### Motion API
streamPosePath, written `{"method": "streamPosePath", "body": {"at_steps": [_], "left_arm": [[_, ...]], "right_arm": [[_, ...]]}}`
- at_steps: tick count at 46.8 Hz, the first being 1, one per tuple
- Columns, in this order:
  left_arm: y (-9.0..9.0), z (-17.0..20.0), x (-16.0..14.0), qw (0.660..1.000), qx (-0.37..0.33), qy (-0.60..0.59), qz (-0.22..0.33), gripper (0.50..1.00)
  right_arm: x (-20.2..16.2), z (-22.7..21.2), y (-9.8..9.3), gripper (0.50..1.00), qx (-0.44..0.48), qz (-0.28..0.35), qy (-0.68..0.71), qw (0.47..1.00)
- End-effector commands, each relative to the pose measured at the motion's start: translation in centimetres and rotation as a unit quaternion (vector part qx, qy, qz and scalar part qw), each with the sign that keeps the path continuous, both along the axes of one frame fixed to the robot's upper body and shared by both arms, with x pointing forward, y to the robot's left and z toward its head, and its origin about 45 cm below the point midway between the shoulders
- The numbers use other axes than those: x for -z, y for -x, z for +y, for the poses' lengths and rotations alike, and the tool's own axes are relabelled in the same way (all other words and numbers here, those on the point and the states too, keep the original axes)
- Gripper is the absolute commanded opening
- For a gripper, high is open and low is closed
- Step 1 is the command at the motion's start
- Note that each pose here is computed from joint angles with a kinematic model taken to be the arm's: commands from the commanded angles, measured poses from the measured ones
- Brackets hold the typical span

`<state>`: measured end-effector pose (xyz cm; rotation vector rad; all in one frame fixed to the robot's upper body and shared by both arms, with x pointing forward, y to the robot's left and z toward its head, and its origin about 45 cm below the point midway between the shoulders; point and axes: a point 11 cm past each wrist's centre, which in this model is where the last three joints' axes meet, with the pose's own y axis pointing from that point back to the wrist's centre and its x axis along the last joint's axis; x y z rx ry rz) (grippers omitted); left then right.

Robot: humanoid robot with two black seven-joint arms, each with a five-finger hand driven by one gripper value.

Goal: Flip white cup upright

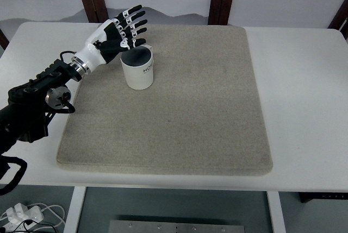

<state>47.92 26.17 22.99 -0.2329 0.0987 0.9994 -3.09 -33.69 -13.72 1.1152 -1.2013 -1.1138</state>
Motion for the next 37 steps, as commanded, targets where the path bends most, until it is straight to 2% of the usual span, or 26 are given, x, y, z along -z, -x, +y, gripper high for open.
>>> {"method": "streamPosePath", "body": {"at_steps": [1, 26, 37], "left_arm": [[-0.5, 0.8, -1.2, 1.0, -0.009, 0.004, -0.011, 0.996], [-2.0, 5.2, -6.4, 0.995, -0.067, 0.048, -0.056, 0.994], [-2.4, 5.3, -7.7, 0.993, -0.074, 0.064, -0.067, 0.996]], "right_arm": [[0.0, 0.0, 0.0, 0.952, 0.0, -0.001, 0.0, 1.0], [0.0, 0.0, 0.0, 0.952, 0.0, 0.0, 0.0, 1.0], [0.0, 0.0, 0.0, 0.952, 0.0, 0.0, 0.0, 1.0]]}}
